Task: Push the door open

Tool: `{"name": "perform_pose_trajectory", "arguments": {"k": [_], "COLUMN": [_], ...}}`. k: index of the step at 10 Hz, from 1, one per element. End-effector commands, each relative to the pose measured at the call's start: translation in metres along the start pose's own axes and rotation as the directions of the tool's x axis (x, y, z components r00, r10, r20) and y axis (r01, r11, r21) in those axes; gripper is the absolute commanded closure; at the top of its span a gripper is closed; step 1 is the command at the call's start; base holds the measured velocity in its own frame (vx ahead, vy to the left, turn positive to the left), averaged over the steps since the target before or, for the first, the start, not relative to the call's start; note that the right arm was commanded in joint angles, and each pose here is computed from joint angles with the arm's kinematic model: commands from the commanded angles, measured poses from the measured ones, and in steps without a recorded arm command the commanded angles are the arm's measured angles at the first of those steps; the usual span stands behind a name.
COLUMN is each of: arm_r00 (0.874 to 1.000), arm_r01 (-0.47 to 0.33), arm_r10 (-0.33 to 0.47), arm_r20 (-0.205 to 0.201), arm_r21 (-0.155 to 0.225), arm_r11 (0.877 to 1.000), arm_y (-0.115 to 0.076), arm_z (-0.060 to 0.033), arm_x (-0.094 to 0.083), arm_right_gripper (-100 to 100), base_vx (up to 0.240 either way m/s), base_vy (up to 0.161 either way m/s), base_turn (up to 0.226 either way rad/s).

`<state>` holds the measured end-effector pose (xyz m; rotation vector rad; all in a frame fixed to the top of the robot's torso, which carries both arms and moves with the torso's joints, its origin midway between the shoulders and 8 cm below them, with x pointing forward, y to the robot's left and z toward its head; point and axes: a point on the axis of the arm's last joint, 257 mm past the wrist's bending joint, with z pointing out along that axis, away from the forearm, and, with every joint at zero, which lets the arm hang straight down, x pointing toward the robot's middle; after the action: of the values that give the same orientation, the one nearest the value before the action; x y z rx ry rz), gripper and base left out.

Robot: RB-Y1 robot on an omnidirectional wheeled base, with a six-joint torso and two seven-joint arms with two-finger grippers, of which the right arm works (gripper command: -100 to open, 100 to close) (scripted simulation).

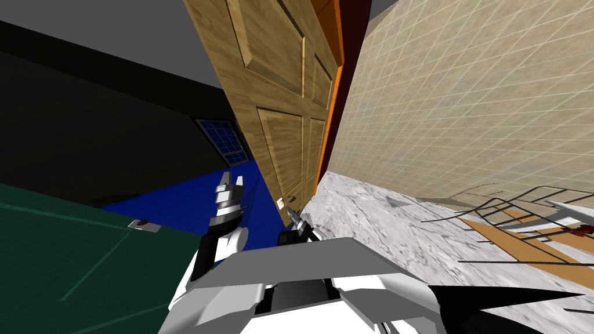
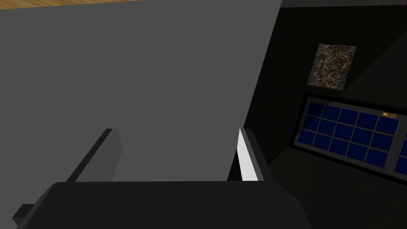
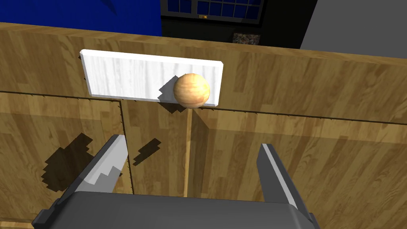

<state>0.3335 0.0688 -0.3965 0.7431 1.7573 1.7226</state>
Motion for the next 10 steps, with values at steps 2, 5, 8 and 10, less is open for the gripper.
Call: {"name": "perform_pose_trajectory", "arguments": {"k": [2,5,8,10], "arm_r00": [1.0,1.0,1.0,1.0], "arm_r01": [-0.001,-0.011,-0.008,-0.008], "arm_r10": [0.001,0.011,0.008,0.008], "arm_r20": [0.007,0.014,0.012,0.012], "arm_r21": [0.001,-0.005,-0.004,-0.004], "arm_r11": [1.0,1.0,1.0,1.0], "arm_y": [0.001,0.005,0.004,0.004], "arm_z": [0.0044,0.0119,0.01,0.01], "arm_x": [-0.003,-0.001,-0.002,-0.002], "arm_right_gripper": [-100,-100,100,100], "base_vx": [0.129,0.125,0.008,-0.015], "base_vy": [0.125,0.123,0.009,-0.017], "base_turn": [0.023,0.023,-0.001,0.001]}}
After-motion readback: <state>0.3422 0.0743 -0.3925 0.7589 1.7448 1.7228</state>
